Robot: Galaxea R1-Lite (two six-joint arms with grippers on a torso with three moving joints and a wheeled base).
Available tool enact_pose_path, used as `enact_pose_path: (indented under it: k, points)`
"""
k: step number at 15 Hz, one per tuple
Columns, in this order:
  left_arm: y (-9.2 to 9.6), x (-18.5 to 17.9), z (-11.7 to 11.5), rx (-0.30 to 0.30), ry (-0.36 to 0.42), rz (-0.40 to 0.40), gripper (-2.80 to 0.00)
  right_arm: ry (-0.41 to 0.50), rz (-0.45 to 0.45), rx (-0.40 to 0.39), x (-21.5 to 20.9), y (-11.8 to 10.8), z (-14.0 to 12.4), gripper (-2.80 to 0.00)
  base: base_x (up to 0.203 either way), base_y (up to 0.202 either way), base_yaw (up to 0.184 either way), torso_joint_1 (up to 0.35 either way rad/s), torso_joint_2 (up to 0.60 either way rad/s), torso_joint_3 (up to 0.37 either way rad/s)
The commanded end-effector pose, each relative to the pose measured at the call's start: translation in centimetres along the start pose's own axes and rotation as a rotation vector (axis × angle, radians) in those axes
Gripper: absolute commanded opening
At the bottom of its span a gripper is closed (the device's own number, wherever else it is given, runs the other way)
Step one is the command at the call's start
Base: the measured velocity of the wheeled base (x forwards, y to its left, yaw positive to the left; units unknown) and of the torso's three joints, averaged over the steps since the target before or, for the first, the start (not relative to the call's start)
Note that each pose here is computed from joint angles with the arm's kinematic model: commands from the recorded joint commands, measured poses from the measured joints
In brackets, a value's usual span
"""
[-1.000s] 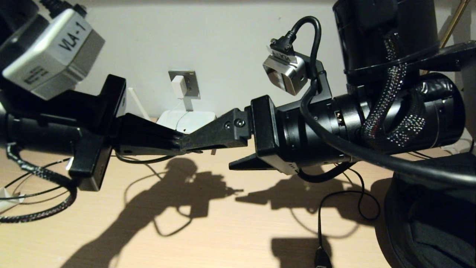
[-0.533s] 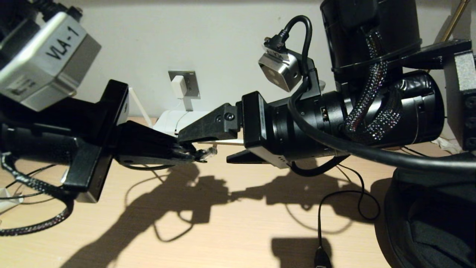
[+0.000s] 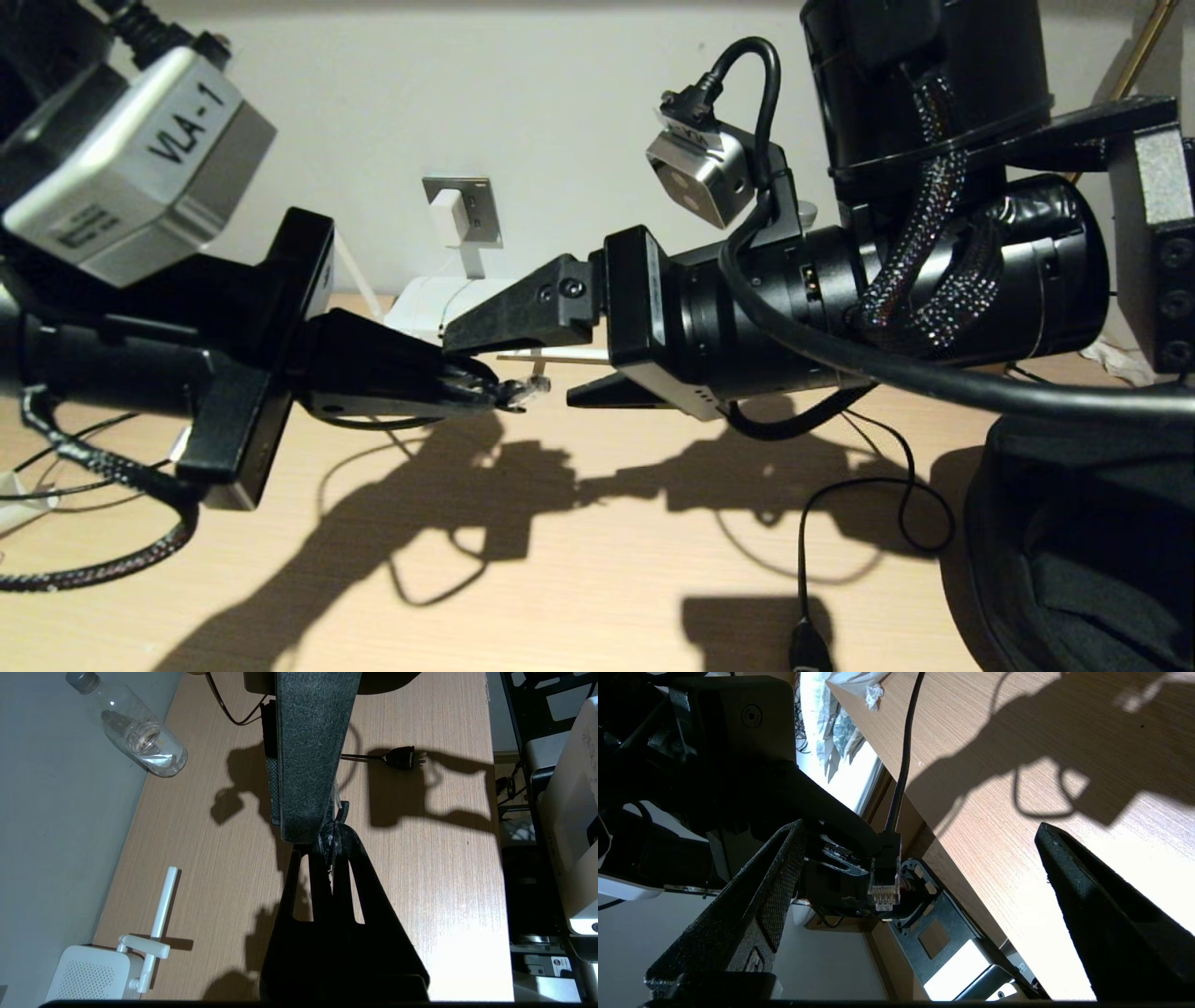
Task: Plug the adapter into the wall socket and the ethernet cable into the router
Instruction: Hand it to the other hand
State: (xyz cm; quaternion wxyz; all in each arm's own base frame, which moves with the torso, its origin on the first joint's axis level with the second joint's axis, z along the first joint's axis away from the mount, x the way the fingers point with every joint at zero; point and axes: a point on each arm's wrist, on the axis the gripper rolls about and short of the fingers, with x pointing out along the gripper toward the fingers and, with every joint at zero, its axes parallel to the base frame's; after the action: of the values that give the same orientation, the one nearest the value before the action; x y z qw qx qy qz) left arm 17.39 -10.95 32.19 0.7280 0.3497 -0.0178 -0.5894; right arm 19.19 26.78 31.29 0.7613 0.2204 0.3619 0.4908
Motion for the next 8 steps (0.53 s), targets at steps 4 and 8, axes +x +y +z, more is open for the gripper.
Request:
enact_pose_path:
  k: [4,8]
  points:
    - [0.24,0.41,-0.42,-0.010,0.011,-0.007,-2.80,0.004,0.002,0.005,-0.19,0.08,-0.15,0.00,0.000,0.000,0.000,0.000,0.00,0.000]
    - [0.29,0.36,-0.44,-0.024,0.013,-0.003,-2.80,0.016,0.008,0.002,-0.20,0.34,-0.53,0.00,0.000,0.000,0.000,0.000,0.00,0.000]
